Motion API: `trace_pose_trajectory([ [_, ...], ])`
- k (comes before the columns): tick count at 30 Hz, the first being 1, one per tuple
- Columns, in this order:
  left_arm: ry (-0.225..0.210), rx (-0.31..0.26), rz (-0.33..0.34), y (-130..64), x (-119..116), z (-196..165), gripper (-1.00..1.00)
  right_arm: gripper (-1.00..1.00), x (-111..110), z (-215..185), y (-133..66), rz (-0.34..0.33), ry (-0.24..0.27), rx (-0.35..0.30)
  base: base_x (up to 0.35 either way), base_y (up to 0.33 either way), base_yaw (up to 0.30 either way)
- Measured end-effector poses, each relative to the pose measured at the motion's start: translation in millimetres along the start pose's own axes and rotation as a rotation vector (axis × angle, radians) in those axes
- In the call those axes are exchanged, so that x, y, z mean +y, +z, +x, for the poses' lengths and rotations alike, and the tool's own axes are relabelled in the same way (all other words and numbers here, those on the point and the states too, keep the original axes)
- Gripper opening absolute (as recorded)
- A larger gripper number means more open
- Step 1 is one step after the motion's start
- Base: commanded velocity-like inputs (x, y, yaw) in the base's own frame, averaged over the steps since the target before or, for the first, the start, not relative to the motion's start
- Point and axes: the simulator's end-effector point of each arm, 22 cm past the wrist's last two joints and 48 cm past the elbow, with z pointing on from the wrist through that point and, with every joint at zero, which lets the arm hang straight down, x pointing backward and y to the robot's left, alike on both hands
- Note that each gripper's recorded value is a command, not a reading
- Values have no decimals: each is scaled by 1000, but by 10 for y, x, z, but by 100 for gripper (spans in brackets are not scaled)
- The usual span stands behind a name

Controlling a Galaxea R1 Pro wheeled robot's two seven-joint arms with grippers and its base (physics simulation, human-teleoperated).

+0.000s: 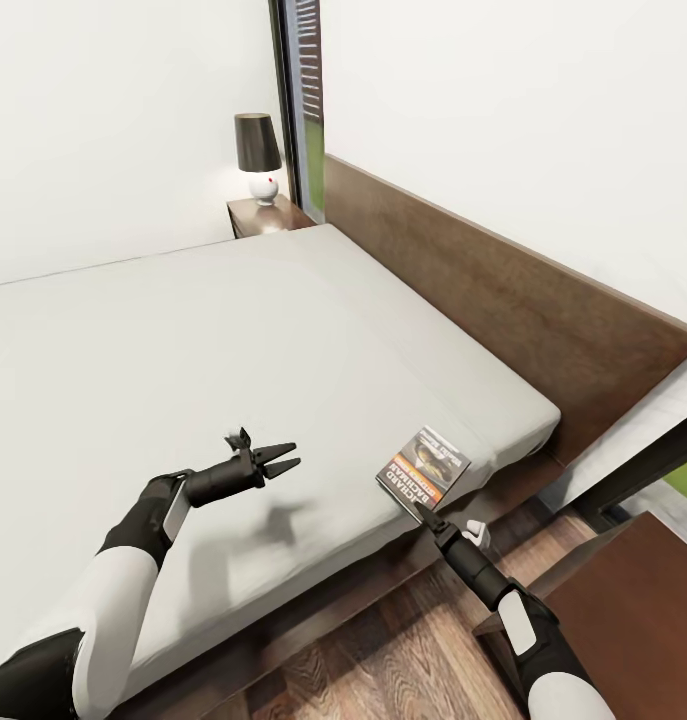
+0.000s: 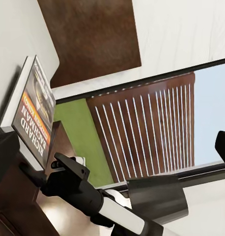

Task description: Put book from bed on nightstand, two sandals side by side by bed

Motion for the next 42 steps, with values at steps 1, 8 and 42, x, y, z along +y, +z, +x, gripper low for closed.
trace_pose_trajectory([
  [1,0,0,0,0,0,0,100,100,0,-1,0,0,0,0,0,0,0],
  [8,0,0,0,1,0,1,100,-100,1,-2,1,0,-1,-1,0,0,0],
  [42,0,3,-2,33,-239,-88,100,-100,242,-98,-48,-1,1,0,0,0,0],
])
